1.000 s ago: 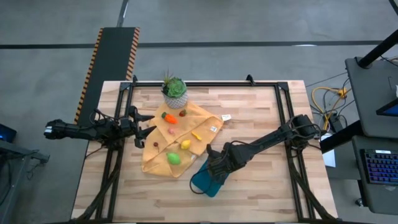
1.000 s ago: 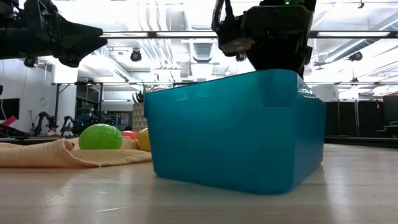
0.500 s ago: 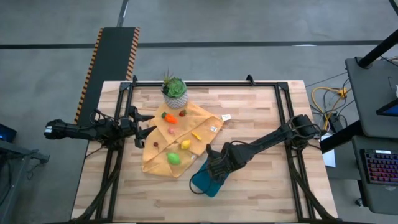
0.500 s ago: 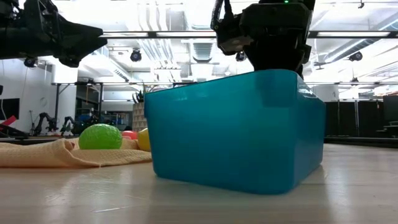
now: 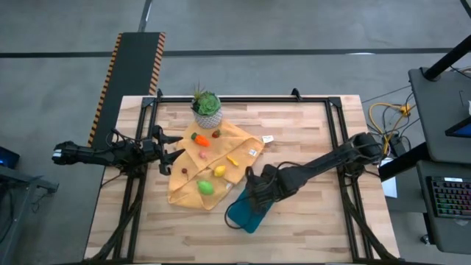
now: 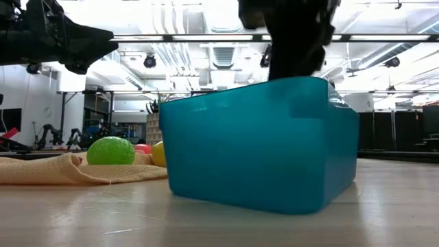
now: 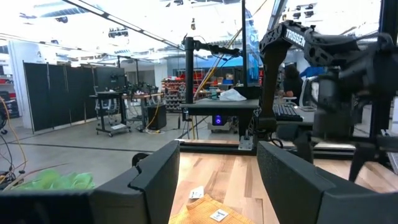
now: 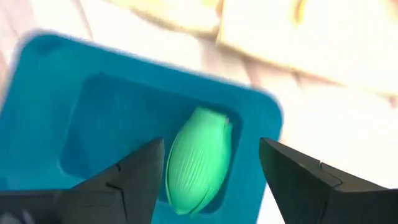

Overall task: Pick and placing Produce into tupperware
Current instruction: Put the yellow corn into the blue bin

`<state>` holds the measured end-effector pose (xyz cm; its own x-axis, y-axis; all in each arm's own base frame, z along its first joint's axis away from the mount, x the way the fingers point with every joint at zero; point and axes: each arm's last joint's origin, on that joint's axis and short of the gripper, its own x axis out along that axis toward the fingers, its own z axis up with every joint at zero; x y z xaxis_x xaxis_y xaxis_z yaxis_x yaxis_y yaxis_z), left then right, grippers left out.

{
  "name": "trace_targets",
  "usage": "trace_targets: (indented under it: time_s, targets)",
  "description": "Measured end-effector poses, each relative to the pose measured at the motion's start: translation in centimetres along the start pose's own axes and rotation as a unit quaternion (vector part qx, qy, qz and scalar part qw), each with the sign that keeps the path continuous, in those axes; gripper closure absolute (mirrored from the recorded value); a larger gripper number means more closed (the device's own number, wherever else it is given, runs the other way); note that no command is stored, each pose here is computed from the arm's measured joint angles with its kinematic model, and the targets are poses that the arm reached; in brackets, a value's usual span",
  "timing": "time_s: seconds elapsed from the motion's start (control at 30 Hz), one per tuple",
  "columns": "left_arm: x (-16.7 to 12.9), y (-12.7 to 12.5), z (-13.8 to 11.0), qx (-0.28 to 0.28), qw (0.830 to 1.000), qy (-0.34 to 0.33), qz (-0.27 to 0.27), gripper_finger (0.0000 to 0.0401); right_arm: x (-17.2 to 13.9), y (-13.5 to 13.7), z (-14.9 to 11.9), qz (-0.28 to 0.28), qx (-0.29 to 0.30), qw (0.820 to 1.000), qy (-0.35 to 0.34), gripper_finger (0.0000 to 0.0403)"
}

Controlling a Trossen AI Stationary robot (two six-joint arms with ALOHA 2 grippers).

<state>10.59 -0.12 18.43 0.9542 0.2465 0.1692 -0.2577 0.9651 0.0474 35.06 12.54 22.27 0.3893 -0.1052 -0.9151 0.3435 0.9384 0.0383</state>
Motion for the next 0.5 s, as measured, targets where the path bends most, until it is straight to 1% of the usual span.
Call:
trace_targets:
  time_s: [0.17, 0.3, 0.4, 0.5]
  targets:
    - [0.0, 0.0, 0.0, 0.000, 1.000, 0.000, 0.000, 0.0199, -2.5, -0.5, 1.0, 0.005, -0.031, 0.997, -0.068, 0.0152]
    - [0.0, 0.0, 0.0, 0.000, 1.000, 0.000, 0.000, 0.0199, -4.1, -1.2, 2.2, 0.013, -0.062, 0.990, -0.124, 0.0153]
    - [0.0, 0.0, 0.0, 0.000, 1.000, 0.001, 0.000, 0.0199, -4.8, -2.1, 3.2, 0.013, -0.088, 0.985, -0.151, 0.0154]
    - [0.0, 0.0, 0.0, 0.000, 1.000, 0.001, 0.000, 0.0199, -4.9, -3.4, 4.2, 0.011, -0.106, 0.981, -0.161, 0.0154]
